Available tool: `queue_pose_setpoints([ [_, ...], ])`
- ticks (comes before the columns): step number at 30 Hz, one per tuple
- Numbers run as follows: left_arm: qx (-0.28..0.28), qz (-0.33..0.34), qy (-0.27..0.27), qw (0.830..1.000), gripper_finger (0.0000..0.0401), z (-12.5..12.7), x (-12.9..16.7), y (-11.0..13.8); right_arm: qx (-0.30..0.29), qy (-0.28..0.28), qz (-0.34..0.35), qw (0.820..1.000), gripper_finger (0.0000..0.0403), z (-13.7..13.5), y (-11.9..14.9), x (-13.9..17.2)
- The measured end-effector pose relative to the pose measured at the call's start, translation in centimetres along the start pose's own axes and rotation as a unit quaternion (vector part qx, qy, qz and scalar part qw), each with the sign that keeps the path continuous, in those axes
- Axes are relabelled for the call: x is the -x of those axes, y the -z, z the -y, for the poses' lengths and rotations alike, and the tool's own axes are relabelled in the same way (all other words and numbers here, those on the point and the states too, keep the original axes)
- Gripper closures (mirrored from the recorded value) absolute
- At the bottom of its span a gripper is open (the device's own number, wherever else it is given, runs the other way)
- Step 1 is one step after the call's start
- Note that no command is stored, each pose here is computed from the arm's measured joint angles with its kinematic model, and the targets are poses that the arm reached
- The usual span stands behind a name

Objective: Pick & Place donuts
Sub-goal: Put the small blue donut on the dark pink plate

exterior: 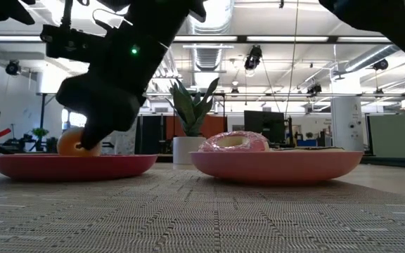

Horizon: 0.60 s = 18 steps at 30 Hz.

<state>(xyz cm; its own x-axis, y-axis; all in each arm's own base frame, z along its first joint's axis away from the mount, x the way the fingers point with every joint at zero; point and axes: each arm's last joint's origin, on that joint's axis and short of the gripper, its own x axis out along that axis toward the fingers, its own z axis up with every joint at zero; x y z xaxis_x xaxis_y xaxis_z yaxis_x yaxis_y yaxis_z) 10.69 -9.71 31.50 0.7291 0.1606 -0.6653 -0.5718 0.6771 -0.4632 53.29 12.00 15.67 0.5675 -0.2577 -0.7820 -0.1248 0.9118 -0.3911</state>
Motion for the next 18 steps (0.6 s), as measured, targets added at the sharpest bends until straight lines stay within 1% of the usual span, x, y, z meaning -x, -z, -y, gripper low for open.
queue_pose_setpoints([
  [5,-0.007,0.001,-0.008,1.000,0.0275,-0.2,0.0,0.0,0.009,-0.001,-0.008,1.000,0.0390,-0.2,0.4,-0.4],
  [8,-0.007,0.001,-0.008,1.000,0.0275,-0.2,0.0,0.0,0.026,-0.002,-0.018,1.000,0.0390,-0.5,0.8,-1.0],
  [12,-0.010,0.001,-0.011,1.000,0.0275,-0.3,0.0,0.0,0.042,-0.003,-0.014,0.999,0.0388,-1.0,0.7,-0.9],
  [16,-0.012,0.001,-0.013,1.000,0.0275,-0.3,0.0,0.0,0.036,-0.011,-0.006,0.999,0.0365,-1.1,0.4,-0.5],
  [18,-0.012,0.002,-0.013,1.000,0.0275,-0.3,0.0,0.0,0.029,-0.036,-0.003,0.999,0.0348,-1.2,0.3,-0.5],
])
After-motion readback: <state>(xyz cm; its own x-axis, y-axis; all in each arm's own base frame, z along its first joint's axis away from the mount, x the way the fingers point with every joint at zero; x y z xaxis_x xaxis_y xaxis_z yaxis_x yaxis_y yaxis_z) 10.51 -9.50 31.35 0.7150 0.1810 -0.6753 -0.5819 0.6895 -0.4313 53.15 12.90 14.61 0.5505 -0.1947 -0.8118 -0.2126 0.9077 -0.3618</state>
